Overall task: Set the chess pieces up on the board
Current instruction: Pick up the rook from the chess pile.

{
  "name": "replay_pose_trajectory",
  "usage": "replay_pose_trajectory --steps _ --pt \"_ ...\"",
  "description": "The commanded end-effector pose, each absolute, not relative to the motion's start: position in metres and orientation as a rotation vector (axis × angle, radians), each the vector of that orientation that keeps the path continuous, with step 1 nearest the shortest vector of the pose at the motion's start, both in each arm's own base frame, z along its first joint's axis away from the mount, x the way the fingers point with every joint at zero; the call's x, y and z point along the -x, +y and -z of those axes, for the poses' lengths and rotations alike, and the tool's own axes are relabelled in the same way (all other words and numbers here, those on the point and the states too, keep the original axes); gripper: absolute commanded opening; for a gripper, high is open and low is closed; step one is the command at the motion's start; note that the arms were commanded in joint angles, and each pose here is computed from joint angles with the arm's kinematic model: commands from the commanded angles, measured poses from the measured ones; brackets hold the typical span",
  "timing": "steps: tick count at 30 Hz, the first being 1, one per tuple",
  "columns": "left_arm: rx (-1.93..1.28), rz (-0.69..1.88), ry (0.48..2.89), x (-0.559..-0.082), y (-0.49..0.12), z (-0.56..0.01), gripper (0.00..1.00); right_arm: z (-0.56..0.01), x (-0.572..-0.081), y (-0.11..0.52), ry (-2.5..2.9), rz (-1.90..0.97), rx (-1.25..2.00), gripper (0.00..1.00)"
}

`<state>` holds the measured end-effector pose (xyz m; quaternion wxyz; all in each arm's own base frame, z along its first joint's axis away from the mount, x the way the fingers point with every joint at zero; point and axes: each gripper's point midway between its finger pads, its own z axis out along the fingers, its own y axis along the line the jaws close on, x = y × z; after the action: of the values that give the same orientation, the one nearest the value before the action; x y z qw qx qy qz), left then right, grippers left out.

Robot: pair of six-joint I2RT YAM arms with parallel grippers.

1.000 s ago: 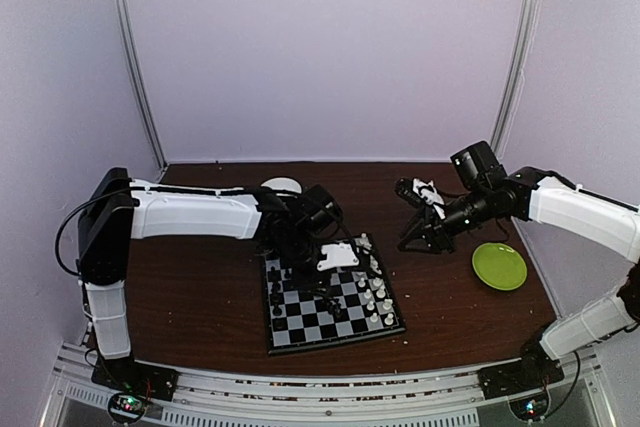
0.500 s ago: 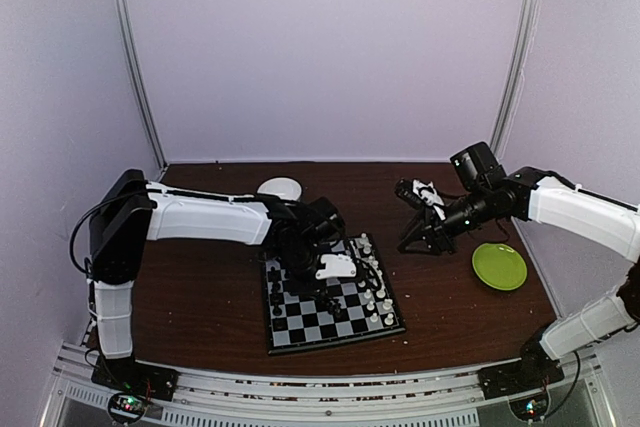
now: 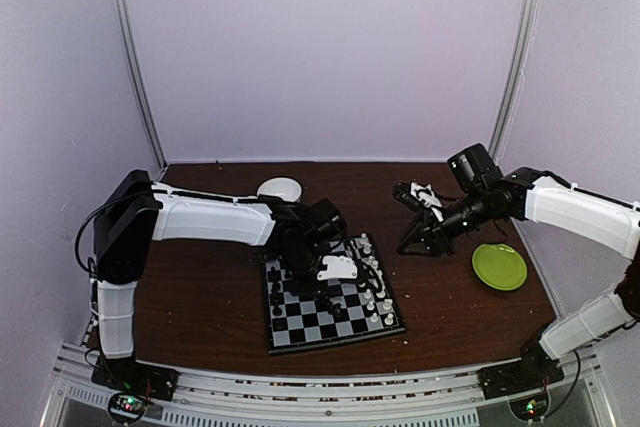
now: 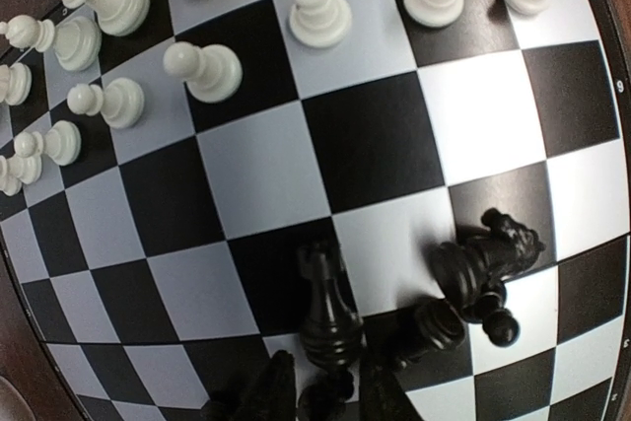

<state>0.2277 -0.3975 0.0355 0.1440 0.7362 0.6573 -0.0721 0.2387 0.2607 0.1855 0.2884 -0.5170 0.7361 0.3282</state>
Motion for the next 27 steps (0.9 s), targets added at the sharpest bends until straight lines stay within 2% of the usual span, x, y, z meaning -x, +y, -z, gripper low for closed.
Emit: replay_pose_trajectory --steps 1,5,17,27 --pt "-2.13 0.23 1.868 -0.23 -0.406 -0.032 0.24 -0.187 -0.24 0.261 1.96 -0.882 1.386 0.33" --pt "-2.131 0.238 1.875 -0.229 -0.406 -0.03 0.21 -0.187 -0.241 0.261 1.962 -0.883 1.386 0.32" --pt "-2.061 0.206 1.912 -0.237 -0.405 -0.036 0.01 -0.191 -0.24 0.263 1.962 -0.905 1.375 0.32" --pt "-1.778 0.434 1.889 -0.243 -0.41 -0.107 0.0 -0.228 -0.255 0.262 1.95 -0.946 1.227 0.33"
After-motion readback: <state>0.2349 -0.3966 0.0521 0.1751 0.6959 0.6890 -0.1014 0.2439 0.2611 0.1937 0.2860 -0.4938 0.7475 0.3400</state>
